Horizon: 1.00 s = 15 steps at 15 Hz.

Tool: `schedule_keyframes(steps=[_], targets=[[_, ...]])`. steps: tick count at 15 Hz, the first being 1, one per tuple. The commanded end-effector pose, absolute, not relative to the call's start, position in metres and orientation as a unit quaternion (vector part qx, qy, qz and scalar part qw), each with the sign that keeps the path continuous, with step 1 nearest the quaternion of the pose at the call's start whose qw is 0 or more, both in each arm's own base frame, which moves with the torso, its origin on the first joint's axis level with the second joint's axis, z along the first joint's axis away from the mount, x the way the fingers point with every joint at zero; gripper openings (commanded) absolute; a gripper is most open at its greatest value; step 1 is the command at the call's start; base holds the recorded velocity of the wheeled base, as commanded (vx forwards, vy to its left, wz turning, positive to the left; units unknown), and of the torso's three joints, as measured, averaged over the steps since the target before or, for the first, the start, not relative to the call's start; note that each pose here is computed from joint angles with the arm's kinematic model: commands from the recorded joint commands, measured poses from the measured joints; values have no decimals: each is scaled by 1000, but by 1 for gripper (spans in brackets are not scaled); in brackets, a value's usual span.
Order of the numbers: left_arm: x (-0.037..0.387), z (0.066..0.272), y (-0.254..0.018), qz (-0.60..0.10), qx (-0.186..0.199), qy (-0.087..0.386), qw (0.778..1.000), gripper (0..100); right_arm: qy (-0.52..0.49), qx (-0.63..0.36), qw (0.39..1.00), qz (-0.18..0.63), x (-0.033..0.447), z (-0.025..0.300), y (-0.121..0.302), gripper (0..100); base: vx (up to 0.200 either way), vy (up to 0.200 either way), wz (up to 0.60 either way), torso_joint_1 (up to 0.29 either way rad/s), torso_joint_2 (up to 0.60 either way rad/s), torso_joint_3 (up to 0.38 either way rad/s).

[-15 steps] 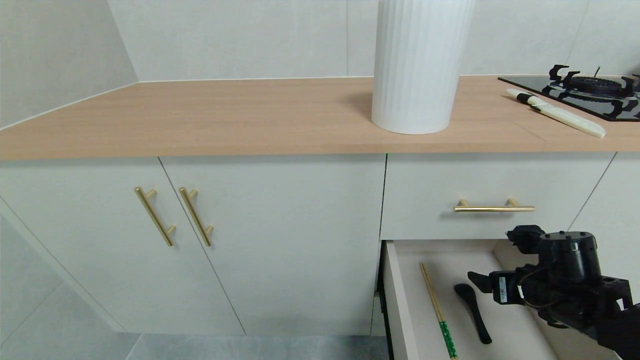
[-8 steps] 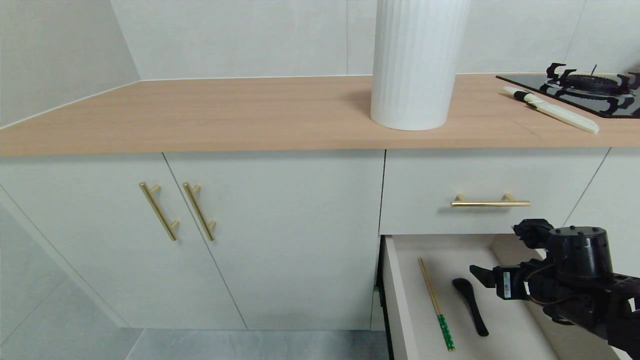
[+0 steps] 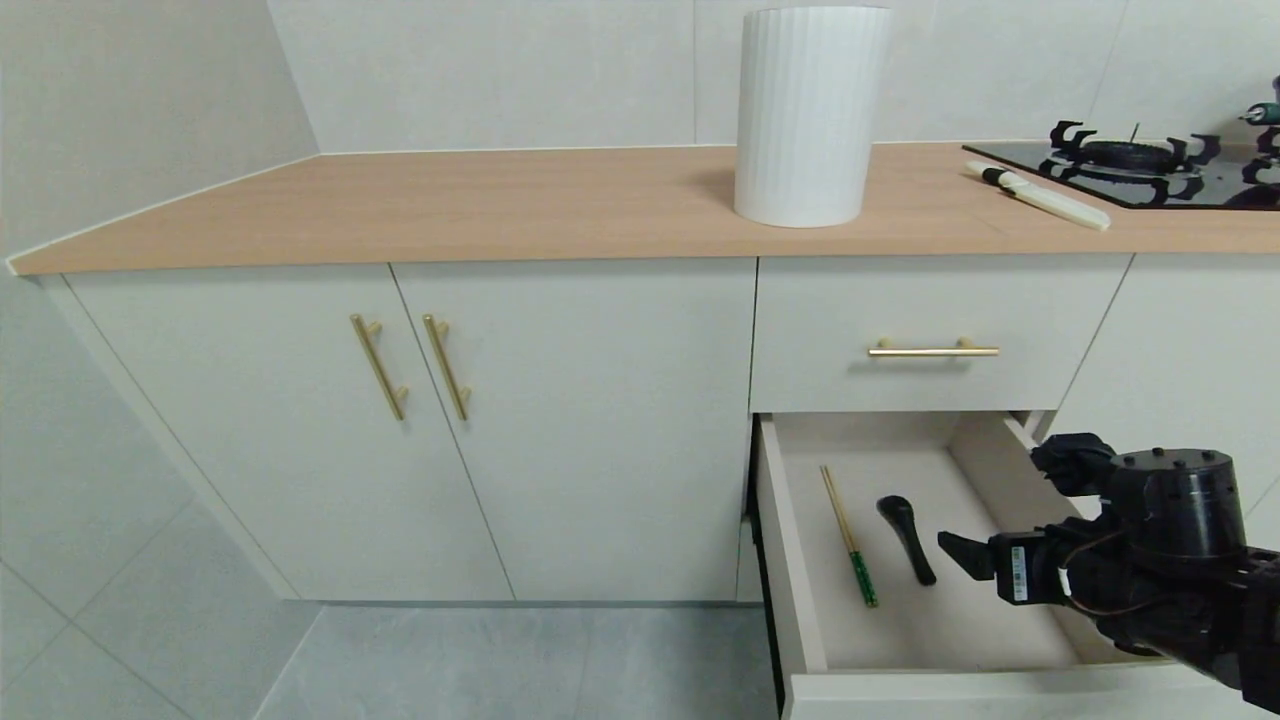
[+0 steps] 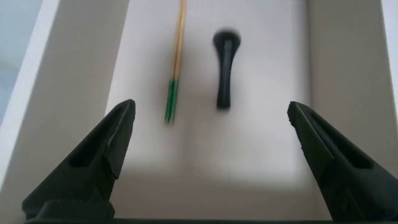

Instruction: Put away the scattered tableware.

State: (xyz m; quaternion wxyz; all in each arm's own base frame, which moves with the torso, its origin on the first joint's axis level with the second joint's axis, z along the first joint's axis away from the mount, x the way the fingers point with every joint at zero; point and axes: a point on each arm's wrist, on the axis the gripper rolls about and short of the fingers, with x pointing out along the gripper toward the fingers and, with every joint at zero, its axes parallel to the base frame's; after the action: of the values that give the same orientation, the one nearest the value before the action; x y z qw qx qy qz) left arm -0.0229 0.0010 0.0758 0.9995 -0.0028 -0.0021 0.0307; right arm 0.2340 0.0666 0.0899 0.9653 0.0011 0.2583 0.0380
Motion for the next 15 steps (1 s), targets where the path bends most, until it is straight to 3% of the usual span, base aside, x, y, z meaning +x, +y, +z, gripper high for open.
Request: schedule_keyframes(steps=[1,5,15], targets=[[-23,76,1,31,-3,-2,1000,100,251,0,967,40,231,96,66,100,-200,0,0,7,2,2],[-23,76,1,31,-3,-2,999,100,242,-4,969,44,227,102,66,100,-200,0,0,1,4,7],[-23,76,1,31,-3,-2,999,100,325,-27,944,49,203,138,64,100,0,0,0,0,0,0]])
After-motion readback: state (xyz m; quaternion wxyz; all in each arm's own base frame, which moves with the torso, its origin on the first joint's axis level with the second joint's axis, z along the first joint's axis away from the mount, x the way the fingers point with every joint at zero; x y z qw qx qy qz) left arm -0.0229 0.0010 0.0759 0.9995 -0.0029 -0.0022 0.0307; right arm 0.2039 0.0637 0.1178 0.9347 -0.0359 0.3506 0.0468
